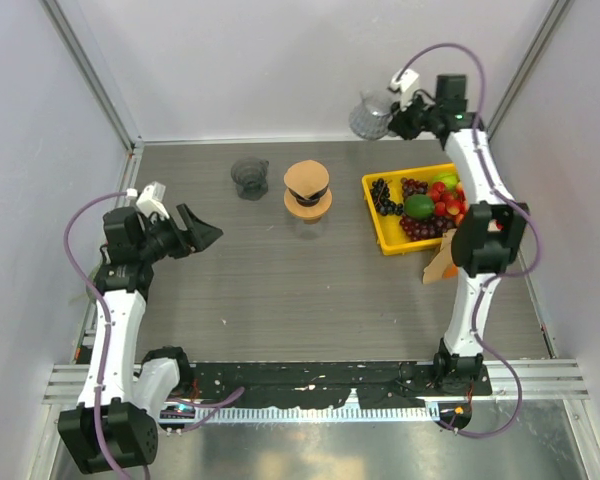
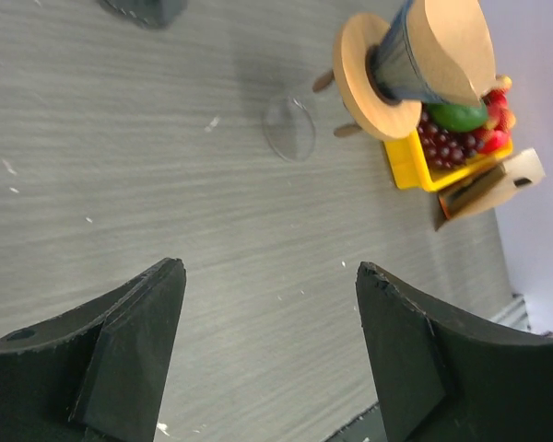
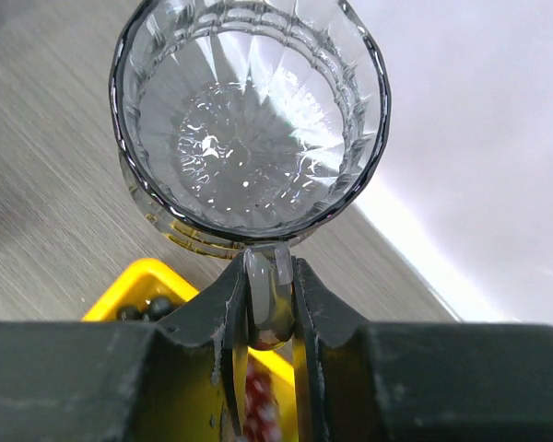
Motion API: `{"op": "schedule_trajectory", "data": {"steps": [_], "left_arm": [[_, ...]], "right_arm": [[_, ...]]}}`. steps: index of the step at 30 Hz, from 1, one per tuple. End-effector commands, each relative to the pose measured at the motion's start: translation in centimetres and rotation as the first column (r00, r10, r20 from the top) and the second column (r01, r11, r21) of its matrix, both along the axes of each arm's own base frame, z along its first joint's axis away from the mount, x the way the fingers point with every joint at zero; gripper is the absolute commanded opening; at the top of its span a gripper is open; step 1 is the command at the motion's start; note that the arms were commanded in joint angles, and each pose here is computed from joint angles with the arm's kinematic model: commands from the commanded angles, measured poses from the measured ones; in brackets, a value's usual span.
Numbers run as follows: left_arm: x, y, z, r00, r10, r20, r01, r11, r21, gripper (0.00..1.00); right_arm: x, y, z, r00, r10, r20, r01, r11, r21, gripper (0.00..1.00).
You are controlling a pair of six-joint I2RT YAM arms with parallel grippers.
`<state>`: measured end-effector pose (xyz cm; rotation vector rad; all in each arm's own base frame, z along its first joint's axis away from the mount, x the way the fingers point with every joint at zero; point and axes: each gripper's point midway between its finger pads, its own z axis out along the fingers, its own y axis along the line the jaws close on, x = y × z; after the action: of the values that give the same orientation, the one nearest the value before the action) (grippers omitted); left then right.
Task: Place the coffee filter in the dripper
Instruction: Pick up the coffee server from the center of the board, then place the coffee server at the center of the board.
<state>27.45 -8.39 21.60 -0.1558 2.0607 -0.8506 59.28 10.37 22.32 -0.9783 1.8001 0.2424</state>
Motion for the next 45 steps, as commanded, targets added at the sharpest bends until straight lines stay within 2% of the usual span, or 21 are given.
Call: {"op": "schedule_trajectory", "data": {"steps": [1,2,5,10,11,14,16,17,20,23,26,27,28,31,36,45], "left_arm": [[2.8,2.5,3.2,0.990,0.029,0.140,-0.048,0.989,0.138,0.78],[3.6,2.9,3.8,0.987,0.029,0.158,-0.056,0.985,0.163,0.78],[6.7,3.8,5.9,0.979,0.028,0.201,-0.069,0.977,0.201,0.75],[12.6,4.7,6.7,0.984,0.056,0.171,-0.084,0.983,0.161,0.72],[13.5,4.8,6.6,0.984,0.063,0.165,-0.088,0.985,0.149,0.72],[16.1,4.9,6.2,0.987,0.087,0.133,-0.100,0.991,0.094,0.71],[17.3,4.8,5.4,0.991,0.091,0.097,-0.098,0.993,0.066,0.71],[17.7,4.8,5.0,0.992,0.090,0.084,-0.096,0.994,0.061,0.71],[18.8,4.4,3.6,0.994,0.082,0.071,-0.088,0.992,0.086,0.71],[20.0,3.9,2.0,0.995,0.095,0.043,-0.099,0.990,0.103,0.70],[21.2,3.4,0.0,0.993,0.119,0.003,-0.118,0.987,0.110,0.69],[21.4,3.0,-0.4,0.993,0.119,-0.001,-0.118,0.988,0.099,0.69],[21.7,2.7,-1.0,0.992,0.124,-0.007,-0.123,0.988,0.089,0.69],[22.6,1.5,-2.5,0.991,0.135,-0.019,-0.134,0.990,0.041,0.68],[24.0,-0.2,-4.9,0.988,0.148,-0.052,-0.148,0.989,-0.002,0.68],[26.8,0.0,-7.9,0.967,0.221,-0.131,-0.230,0.971,-0.063,0.64]], "right_arm": [[-6.7,-3.7,16.3,0.968,-0.074,0.238,0.063,0.996,0.056,0.05],[-8.0,-4.4,15.4,0.976,-0.085,0.199,0.076,0.996,0.051,0.05],[-13.7,-4.5,16.2,0.981,-0.066,0.185,0.061,0.998,0.028,0.05],[-24.1,-3.2,17.1,0.987,-0.042,0.157,0.033,0.997,0.063,0.05],[-25.2,-3.0,15.6,0.993,-0.035,0.115,0.028,0.998,0.065,0.05],[-30.9,-2.0,14.9,0.996,-0.001,0.090,-0.004,0.998,0.059,0.06],[-34.0,-0.4,13.2,0.997,0.067,0.047,-0.070,0.996,0.061,0.05],[-35.2,0.6,11.5,0.995,0.103,0.008,-0.103,0.993,0.057,0.05],[-38.2,2.7,9.2,0.985,0.172,-0.004,-0.172,0.984,0.047,0.05],[-38.6,4.5,6.1,0.978,0.205,-0.028,-0.204,0.977,0.055,0.05],[-38.4,6.1,2.4,0.971,0.234,-0.052,-0.234,0.972,-0.001,0.05],[-37.7,6.7,2.7,0.972,0.237,-0.008,-0.237,0.972,0.008,0.05],[-37.7,7.0,1.0,0.970,0.241,-0.025,-0.241,0.971,-0.004,0.05],[-36.4,8.8,-0.2,0.968,0.250,0.034,-0.251,0.968,0.016,0.05],[-34.9,11.6,-3.2,0.972,0.234,0.004,-0.234,0.972,0.013,0.05],[-34.2,14.8,-7.6,0.965,0.260,-0.027,-0.261,0.964,-0.052,0.05]]}}
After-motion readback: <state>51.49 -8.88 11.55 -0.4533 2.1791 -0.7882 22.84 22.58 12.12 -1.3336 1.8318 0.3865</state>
